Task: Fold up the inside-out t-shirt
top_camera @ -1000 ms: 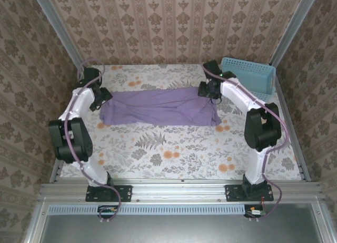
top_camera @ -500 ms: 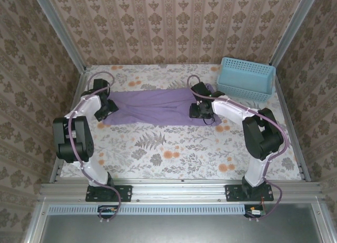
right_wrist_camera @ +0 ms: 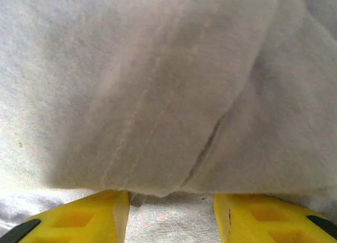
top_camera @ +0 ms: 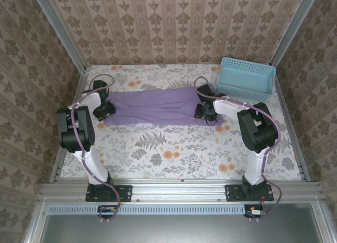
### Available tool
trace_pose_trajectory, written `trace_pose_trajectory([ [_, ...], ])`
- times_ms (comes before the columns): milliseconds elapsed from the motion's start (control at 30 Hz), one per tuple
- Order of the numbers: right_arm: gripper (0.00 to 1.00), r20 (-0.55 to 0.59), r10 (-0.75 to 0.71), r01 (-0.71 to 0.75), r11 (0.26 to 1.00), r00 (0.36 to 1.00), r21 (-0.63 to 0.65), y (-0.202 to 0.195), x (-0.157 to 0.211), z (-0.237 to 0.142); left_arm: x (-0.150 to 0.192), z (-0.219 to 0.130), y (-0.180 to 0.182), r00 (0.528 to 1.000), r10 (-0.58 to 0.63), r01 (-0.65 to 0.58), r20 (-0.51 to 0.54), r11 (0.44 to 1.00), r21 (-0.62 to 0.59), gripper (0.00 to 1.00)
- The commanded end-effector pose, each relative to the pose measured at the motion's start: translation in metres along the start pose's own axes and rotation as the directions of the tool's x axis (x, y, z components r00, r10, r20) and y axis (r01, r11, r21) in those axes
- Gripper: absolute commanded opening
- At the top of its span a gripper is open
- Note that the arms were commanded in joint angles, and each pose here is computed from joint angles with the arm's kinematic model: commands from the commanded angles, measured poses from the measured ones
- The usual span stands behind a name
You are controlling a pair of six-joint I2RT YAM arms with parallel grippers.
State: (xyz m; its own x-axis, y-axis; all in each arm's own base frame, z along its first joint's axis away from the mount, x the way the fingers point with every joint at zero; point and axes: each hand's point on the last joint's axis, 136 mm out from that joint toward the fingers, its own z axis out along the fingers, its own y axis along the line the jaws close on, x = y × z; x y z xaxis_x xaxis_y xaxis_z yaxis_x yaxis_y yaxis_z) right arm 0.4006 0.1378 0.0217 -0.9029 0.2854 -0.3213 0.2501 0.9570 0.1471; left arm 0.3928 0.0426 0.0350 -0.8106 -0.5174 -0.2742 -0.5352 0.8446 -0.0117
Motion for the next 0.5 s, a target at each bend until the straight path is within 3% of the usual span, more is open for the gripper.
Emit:
trace_pose_trajectory([
  [0,0.46,-0.044,0.085,-0.081,0.993,0.995,0.085,-0.038,0.016,0.01,0.0,-0.009,0.026,0.998,-0.058,0.059,0.012,0.998,-0.028,0.41],
  [267,0.43,-0.026,0.097,-0.095,0.993,0.995,0.077,-0.04,0.012,0.004,-0.002,-0.033,0.031,0.993,-0.073,0.073,0.089,0.997,0.007,0.32],
  [333,0.43,-0.019,0.084,-0.082,0.994,0.996,0.073,-0.04,0.01,0.001,-0.007,-0.046,0.008,0.991,-0.002,-0.006,0.132,0.998,0.06,0.39],
  [467,0.44,-0.009,0.074,-0.073,0.993,0.997,0.094,-0.044,0.009,-0.003,-0.014,-0.062,-0.043,0.967,0.183,-0.193,0.178,0.98,0.041,0.58],
])
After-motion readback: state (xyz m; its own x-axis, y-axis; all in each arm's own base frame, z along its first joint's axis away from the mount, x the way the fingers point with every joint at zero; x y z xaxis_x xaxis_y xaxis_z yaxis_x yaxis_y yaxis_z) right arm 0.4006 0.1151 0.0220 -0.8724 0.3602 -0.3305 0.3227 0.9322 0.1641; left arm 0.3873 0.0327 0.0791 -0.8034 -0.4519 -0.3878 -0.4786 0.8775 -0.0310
